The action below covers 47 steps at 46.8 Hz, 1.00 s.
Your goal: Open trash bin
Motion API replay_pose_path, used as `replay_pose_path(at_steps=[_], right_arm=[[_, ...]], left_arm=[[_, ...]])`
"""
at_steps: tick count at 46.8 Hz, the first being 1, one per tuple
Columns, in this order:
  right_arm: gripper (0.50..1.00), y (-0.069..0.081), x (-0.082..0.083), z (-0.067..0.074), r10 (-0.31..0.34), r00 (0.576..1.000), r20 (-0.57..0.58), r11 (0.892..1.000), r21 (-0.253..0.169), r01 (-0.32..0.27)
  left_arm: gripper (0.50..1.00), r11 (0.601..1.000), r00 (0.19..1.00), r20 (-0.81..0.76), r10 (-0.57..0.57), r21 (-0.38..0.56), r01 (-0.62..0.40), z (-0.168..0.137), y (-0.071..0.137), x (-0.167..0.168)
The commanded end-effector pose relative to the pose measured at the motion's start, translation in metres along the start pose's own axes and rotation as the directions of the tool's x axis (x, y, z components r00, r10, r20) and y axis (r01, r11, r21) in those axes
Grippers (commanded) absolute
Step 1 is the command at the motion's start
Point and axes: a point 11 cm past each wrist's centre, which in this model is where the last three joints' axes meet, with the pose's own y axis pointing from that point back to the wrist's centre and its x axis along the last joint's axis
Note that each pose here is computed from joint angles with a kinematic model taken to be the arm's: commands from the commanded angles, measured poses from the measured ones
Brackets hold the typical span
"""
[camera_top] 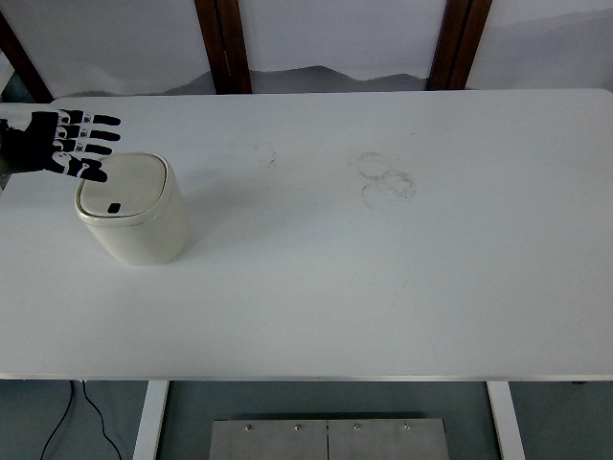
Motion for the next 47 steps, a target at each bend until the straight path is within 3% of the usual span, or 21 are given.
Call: replay_pose_path(at_steps=[1,20,36,47], right_arm=[[0.995,0.0,0.0,0.0,0.0,1.0,0.0,1.0,0.001,0.0],[0.995,0.0,0.0,0.001,0.0,1.0,0.0,1.0,-0.001,0.0],[0.995,0.0,0.0,0.0,0.0,1.0,0.0,1.0,0.001,0.0],[0.995,0.0,0.0,0.0,0.0,1.0,0.0,1.0,0.001,0.0]], left_arm=[[1.0,1.0,1.0,0.005,-0.003,-0.006,0.003,0.003,-0.001,-0.001],[1.0,0.995,0.994,0.055,-0.095,0.026,0.094,0.002,-0.011,-0.034],[1.0,0.997,0.997,0.049,-0.058,0.061,0.055,-0.009,0.001,-0.023],[1.0,0.995,0.997,0.041,-0.069,0.08,0.066,-0.017,-0.002,-0.025]])
